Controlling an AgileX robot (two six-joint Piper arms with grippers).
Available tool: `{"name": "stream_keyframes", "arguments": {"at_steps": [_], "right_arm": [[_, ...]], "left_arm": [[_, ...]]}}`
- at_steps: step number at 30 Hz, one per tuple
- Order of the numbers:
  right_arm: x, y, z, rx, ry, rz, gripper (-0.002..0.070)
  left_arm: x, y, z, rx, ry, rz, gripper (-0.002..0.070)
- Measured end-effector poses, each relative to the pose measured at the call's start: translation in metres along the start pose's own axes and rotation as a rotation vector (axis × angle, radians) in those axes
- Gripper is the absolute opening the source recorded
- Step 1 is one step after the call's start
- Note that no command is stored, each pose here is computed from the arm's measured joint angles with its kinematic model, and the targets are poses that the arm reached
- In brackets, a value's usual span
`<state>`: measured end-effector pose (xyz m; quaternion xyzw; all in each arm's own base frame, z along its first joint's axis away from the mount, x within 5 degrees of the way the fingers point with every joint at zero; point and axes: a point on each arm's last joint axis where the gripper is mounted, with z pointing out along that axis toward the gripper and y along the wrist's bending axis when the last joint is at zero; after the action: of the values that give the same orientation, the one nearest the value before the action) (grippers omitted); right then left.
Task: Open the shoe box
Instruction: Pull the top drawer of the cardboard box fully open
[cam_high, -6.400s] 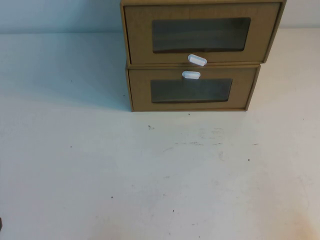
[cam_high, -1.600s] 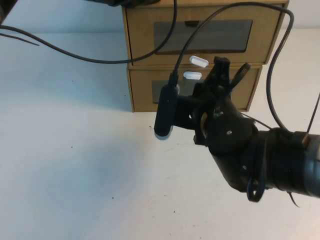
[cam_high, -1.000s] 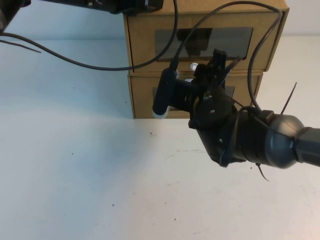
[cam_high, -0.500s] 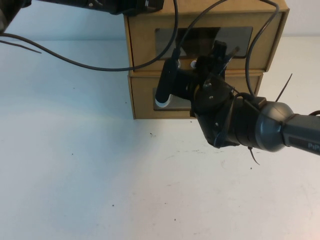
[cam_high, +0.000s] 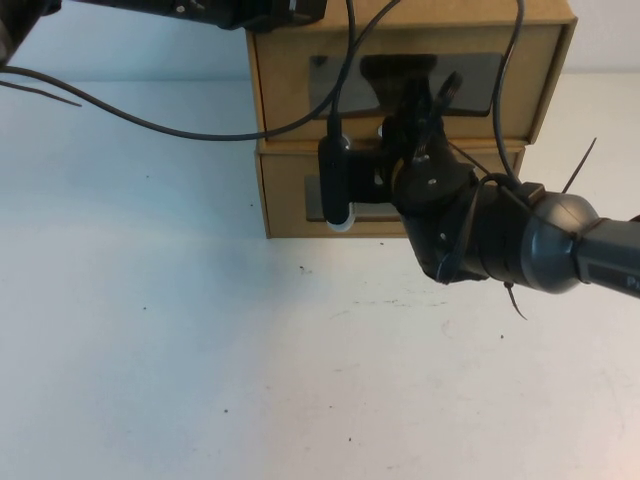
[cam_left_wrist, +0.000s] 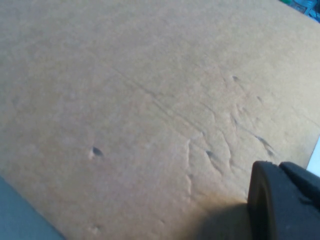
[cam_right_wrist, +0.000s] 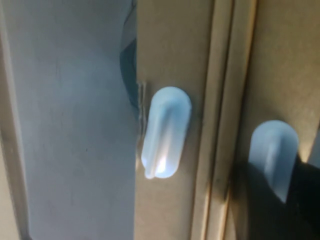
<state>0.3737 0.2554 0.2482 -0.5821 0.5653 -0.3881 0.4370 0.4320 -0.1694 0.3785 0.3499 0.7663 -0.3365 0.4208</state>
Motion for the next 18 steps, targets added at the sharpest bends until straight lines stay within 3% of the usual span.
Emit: {"name": "stream_keyframes", "arguments": {"at_steps": [18], "right_arm": [[-0.001,0.0,-0.002,0.013,0.021,-0.017,0.0103]], "left_arm": [[0.002,0.001,0.018,0.03,0.009,-0.065,-0.0006]]}}
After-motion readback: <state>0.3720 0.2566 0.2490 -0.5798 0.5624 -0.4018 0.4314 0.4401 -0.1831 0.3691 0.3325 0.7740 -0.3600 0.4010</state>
